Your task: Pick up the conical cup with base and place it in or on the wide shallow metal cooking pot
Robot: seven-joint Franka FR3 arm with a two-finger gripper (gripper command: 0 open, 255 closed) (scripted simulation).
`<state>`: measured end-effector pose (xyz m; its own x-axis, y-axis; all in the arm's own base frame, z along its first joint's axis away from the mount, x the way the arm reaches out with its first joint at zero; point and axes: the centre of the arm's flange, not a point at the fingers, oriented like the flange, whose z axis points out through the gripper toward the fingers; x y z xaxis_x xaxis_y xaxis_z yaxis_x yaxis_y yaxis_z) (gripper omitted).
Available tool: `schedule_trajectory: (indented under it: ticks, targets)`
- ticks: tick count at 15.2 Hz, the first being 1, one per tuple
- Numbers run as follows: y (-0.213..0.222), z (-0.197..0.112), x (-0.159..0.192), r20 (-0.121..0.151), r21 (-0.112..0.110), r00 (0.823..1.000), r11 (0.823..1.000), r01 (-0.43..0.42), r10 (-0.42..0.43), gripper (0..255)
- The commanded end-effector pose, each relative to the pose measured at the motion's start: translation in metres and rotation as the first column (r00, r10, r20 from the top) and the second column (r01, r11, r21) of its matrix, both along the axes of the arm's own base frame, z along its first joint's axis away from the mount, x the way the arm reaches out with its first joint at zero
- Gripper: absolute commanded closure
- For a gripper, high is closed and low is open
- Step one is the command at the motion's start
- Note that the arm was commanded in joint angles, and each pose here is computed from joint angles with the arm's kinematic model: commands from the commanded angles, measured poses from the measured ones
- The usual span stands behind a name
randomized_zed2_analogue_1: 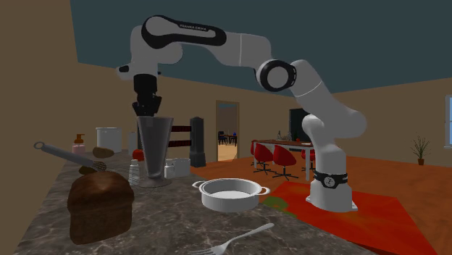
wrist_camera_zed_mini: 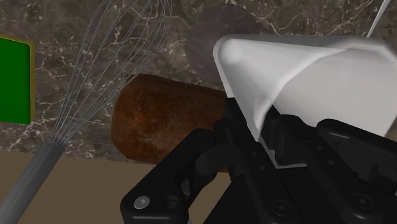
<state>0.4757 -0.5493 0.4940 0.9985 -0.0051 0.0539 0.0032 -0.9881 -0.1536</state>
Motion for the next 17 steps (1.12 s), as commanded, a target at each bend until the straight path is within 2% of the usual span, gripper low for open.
schedule_trajectory:
  ticks: [1, 7, 17]
  targets:
    - [0.001, 0.011, -0.001, 0.000, 0.000, 1.000, 1.000, 0.000, 0.000, 255]
    - [0.001, 0.040, -0.001, 0.000, 0.000, 1.000, 1.000, 0.000, 0.000, 255]
    - [0.089, 0.085, -0.088, 0.000, 0.000, 1.000, 1.000, 0.000, 0.000, 255]
